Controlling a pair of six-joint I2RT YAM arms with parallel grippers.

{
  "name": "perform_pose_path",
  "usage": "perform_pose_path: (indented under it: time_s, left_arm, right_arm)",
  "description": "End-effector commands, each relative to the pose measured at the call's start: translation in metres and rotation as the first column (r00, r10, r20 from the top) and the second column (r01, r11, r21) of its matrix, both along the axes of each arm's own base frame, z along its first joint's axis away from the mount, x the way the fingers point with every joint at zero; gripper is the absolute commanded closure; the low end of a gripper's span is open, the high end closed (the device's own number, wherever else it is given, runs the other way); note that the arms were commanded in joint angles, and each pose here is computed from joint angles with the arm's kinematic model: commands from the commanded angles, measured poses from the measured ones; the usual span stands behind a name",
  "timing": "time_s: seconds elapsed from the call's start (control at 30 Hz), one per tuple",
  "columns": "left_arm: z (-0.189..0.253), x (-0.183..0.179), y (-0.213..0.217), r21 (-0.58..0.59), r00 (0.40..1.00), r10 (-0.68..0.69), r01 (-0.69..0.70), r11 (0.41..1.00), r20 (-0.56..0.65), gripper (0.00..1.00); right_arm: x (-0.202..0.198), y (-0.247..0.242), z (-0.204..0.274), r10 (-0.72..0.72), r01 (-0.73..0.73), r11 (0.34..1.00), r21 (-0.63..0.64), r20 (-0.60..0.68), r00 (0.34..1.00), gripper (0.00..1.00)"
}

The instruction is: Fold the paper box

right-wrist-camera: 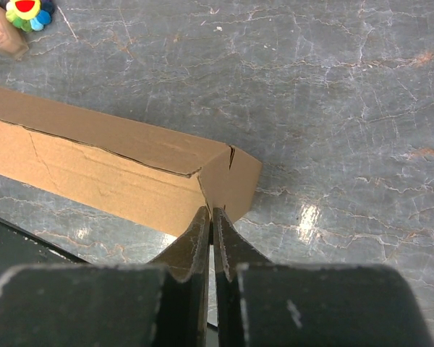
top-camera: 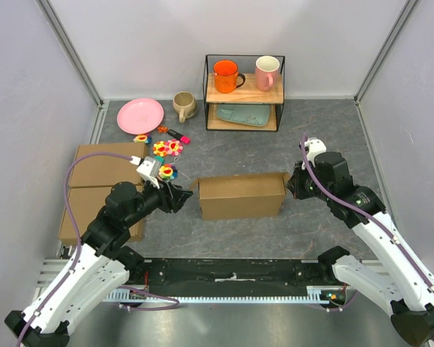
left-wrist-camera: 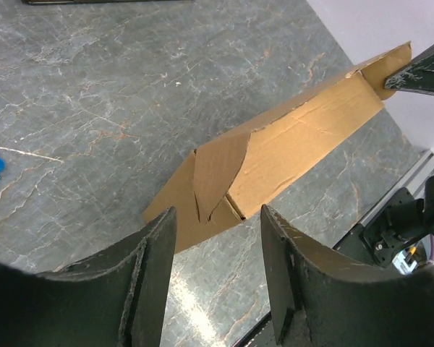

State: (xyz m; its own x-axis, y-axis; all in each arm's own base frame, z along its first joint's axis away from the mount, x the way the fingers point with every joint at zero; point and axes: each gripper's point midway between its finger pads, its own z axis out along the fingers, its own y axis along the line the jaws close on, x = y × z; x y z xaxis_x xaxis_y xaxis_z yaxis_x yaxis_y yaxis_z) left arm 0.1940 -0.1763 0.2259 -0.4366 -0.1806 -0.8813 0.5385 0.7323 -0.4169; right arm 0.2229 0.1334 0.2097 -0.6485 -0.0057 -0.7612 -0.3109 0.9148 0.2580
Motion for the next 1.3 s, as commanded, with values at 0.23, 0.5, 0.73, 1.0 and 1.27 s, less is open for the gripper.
perform_pose_path:
  time_s: [0.23, 0.5, 0.73, 1.0, 1.27]
  left_arm:
    - [0.021, 0.021, -0.007, 0.094, 0.993, -0.035, 0.024, 0.995, 0.11, 0.44]
    - [0.013, 0.025, -0.01, 0.144, 0.994, -0.063, 0.05, 0.988, 0.092, 0.52]
    - [0.012, 0.025, -0.011, 0.148, 0.994, -0.064, 0.051, 0.988, 0.086, 0.69]
    - [0.026, 0.017, -0.025, 0.017, 0.995, -0.091, 0.09, 0.996, 0.032, 0.94]
    - [0.024, 0.017, -0.034, -0.112, 0.996, -0.076, 0.071, 0.991, -0.045, 0.98]
  right_arm:
    - [-0.001, 0.006, 0.012, 0.022, -0.024, 0.999, 0.043, 0.04, 0.999, 0.94]
    - [-0.001, 0.007, 0.014, 0.028, -0.029, 0.999, 0.044, 0.042, 0.999, 0.94]
    - [-0.001, 0.009, 0.015, 0.029, -0.031, 0.998, 0.052, 0.041, 0.999, 0.94]
    - [-0.002, 0.012, 0.018, 0.024, -0.027, 0.996, 0.082, 0.031, 0.999, 0.96]
    - [-0.003, 0.014, 0.019, 0.023, -0.026, 0.995, 0.096, 0.027, 0.999, 0.98]
